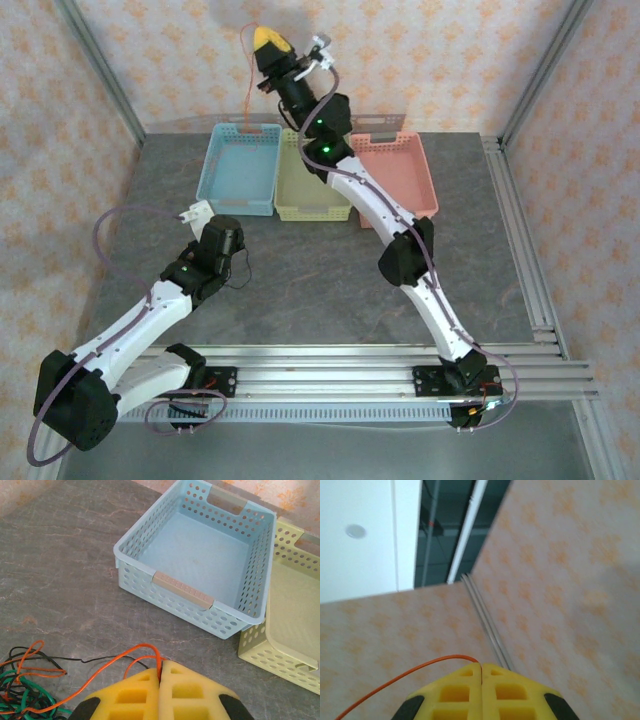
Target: Untangle the cables
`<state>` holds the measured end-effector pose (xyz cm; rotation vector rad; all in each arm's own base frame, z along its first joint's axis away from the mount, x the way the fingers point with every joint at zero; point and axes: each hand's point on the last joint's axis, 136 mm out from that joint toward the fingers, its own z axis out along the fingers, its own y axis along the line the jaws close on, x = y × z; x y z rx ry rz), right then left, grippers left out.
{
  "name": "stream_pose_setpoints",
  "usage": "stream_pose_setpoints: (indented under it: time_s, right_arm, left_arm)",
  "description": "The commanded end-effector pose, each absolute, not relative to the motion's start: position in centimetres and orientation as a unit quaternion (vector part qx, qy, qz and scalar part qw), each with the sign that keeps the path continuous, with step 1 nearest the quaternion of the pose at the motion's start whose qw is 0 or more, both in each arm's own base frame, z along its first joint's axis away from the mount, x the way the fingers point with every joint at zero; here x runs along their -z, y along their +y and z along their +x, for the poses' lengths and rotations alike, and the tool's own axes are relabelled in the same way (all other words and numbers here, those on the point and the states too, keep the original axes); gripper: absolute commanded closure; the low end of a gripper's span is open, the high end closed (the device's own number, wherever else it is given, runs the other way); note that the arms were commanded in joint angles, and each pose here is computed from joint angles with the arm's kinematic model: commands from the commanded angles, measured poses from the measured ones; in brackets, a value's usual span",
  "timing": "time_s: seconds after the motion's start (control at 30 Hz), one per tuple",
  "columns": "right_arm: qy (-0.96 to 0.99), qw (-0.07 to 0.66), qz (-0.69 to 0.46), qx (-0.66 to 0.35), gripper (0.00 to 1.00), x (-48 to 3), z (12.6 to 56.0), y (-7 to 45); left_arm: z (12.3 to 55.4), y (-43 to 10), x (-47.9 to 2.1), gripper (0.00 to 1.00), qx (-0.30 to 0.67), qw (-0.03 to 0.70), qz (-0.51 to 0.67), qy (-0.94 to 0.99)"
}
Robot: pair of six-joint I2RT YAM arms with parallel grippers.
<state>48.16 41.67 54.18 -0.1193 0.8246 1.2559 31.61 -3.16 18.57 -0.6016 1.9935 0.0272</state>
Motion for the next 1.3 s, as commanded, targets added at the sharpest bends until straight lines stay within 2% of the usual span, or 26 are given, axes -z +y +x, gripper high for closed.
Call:
stream_pose_setpoints:
  time_s: [0.0,0.17,0.37,0.53,0.77,0.83,0.93,1.13,1.27]
  right_arm:
    - [0.461,0.708,-0.055,-0.533,1.00,-45.1,52.6,45.0]
    - [0.517,0.693,-0.039,-0.500,1.00,-35.4,56.2,46.5]
    - [0.567,0.663,-0.053,-0.486,1.00,-28.5,57.6,48.2]
    - [0.562,0.668,-0.061,-0.483,1.00,-29.7,57.3,48.0]
    - [0.493,0.701,-0.061,-0.512,1.00,-39.8,54.6,46.2]
    - [0.493,0.704,-0.053,-0.508,1.00,-40.5,54.6,45.8]
    - [0.519,0.693,-0.061,-0.497,1.00,-37.9,55.2,46.5]
    - [0.607,0.640,-0.069,-0.465,0.92,-27.9,56.8,47.8]
    - [0.660,0.613,-0.076,-0.428,0.72,-23.2,57.3,47.7]
  left_arm:
    - [32.1,-3.0,-20.2,1.00,-0.008,0.521,-0.252,0.815]
    - [32.0,-2.9,-20.3,1.00,-0.008,0.523,-0.253,0.814]
    - [32.1,-3.0,-20.4,1.00,-0.007,0.524,-0.253,0.814]
    - [32.2,-3.1,-20.1,1.00,-0.008,0.521,-0.251,0.816]
    - [32.2,-3.1,-20.2,1.00,-0.010,0.521,-0.252,0.816]
    - [32.2,-3.0,-20.1,1.00,-0.010,0.521,-0.252,0.815]
    - [32.2,-3.0,-20.2,1.00,-0.010,0.521,-0.252,0.815]
    - [32.1,-2.9,-20.3,1.00,-0.011,0.523,-0.254,0.814]
    - [32.0,-2.9,-20.3,1.00,-0.010,0.523,-0.253,0.814]
